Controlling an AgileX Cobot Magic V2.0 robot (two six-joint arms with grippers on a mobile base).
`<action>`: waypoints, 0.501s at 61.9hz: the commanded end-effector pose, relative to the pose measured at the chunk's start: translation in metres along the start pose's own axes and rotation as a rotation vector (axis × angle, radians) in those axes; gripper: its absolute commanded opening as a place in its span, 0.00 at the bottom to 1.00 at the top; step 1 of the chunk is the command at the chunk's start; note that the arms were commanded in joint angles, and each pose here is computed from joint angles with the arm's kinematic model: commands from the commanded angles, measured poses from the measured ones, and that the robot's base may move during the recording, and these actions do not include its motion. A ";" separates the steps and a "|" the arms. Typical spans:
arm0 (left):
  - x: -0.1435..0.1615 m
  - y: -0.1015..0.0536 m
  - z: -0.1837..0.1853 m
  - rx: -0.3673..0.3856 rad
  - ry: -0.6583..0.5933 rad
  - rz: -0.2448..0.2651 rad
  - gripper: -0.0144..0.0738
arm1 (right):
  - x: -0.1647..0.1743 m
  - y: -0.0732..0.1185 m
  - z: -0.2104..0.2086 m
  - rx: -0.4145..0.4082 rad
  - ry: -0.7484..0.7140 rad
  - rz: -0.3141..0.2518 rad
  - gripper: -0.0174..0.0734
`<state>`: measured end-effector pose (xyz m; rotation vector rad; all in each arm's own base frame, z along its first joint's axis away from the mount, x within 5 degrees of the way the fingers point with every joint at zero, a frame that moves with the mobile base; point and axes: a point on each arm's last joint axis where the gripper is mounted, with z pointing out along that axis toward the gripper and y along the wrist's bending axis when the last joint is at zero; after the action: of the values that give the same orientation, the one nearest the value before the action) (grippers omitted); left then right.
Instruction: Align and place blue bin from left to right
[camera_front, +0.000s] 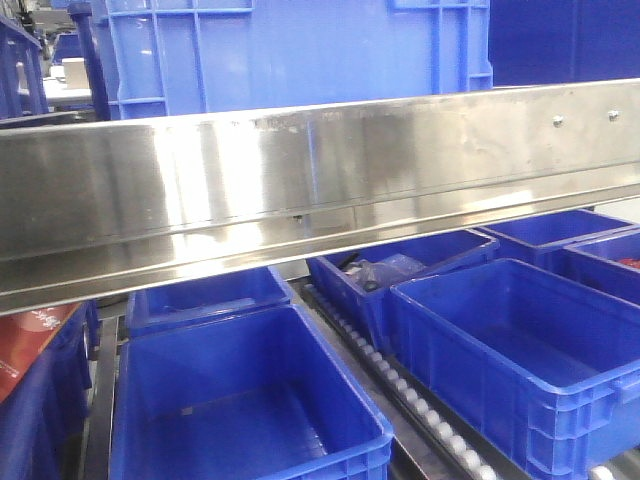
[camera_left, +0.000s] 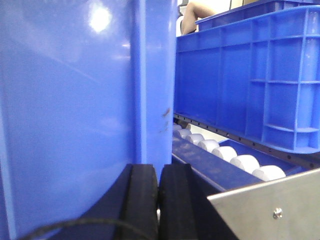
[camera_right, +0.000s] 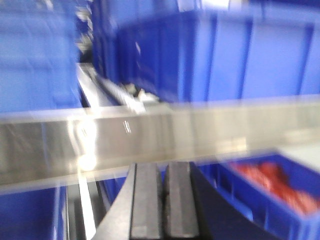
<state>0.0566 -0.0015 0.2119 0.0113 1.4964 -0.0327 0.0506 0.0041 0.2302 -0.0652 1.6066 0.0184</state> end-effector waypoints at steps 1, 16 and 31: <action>-0.003 0.000 0.000 -0.002 -0.028 -0.002 0.17 | 0.011 -0.001 0.003 0.018 -0.006 0.000 0.10; -0.003 0.000 0.000 -0.002 -0.028 -0.002 0.17 | 0.024 -0.002 0.007 0.039 -0.046 -0.008 0.10; -0.003 0.000 0.000 -0.002 -0.028 -0.002 0.17 | 0.026 -0.002 0.007 0.037 -0.020 -0.021 0.10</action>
<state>0.0566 -0.0016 0.2126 0.0107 1.4889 -0.0345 0.0571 0.0016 0.2027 -0.0518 1.6017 -0.0187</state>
